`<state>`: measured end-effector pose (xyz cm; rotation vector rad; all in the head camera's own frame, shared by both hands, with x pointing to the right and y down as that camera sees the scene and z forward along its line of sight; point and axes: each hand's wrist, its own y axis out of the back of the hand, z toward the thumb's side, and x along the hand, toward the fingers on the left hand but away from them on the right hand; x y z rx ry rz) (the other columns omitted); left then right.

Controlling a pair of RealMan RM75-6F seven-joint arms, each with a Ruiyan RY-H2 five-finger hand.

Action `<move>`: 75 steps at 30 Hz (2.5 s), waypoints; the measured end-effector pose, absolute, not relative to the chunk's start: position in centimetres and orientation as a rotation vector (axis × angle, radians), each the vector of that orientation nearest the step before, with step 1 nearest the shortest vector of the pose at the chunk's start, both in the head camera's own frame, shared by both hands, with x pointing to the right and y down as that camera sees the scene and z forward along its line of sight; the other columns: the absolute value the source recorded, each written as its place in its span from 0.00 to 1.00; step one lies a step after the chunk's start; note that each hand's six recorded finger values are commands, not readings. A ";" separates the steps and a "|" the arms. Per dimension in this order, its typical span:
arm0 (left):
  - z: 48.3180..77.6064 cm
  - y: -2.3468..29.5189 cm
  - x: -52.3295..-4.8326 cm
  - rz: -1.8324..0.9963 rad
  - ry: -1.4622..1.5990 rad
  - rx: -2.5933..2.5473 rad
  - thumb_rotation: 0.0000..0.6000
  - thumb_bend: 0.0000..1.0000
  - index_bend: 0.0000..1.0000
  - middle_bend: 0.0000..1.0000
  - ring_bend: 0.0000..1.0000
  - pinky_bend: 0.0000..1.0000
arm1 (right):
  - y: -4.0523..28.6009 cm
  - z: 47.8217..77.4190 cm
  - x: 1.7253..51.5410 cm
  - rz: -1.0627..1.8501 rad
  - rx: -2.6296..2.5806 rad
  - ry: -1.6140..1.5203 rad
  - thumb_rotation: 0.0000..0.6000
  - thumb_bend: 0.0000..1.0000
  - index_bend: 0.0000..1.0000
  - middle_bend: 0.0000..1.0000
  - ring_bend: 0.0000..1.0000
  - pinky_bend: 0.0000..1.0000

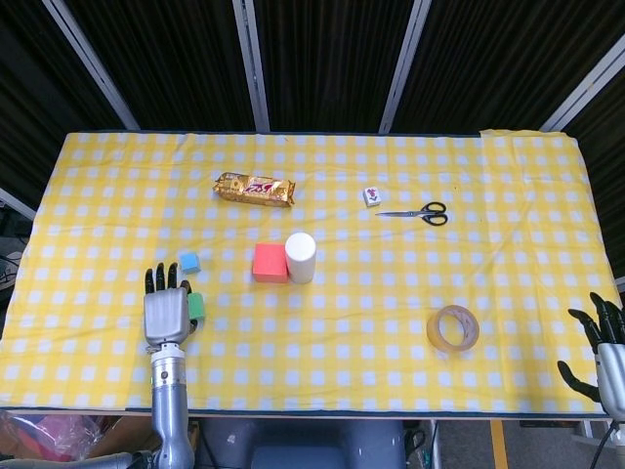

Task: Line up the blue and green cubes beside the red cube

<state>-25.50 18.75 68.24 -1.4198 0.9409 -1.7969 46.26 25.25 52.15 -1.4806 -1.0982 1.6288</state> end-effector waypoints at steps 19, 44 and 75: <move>66.6 10.7 -24.7 -1.762 0.835 -1.605 1.00 0.43 0.48 0.09 0.00 0.00 | 25.5 52.1 46.1 1.638 -1.490 -1.104 1.00 0.32 0.21 0.00 0.00 0.00; 68.9 8.8 -21.8 -1.736 0.753 -1.594 1.00 0.43 0.48 0.09 0.00 0.00 | 25.3 52.2 46.4 1.651 -1.492 -1.119 1.00 0.32 0.21 0.00 0.00 0.00; 69.8 7.8 -22.5 -1.745 0.711 -1.557 1.00 0.43 0.48 0.08 0.00 0.00 | 25.1 52.3 46.3 1.651 -1.496 -1.121 1.00 0.32 0.21 0.00 0.00 0.00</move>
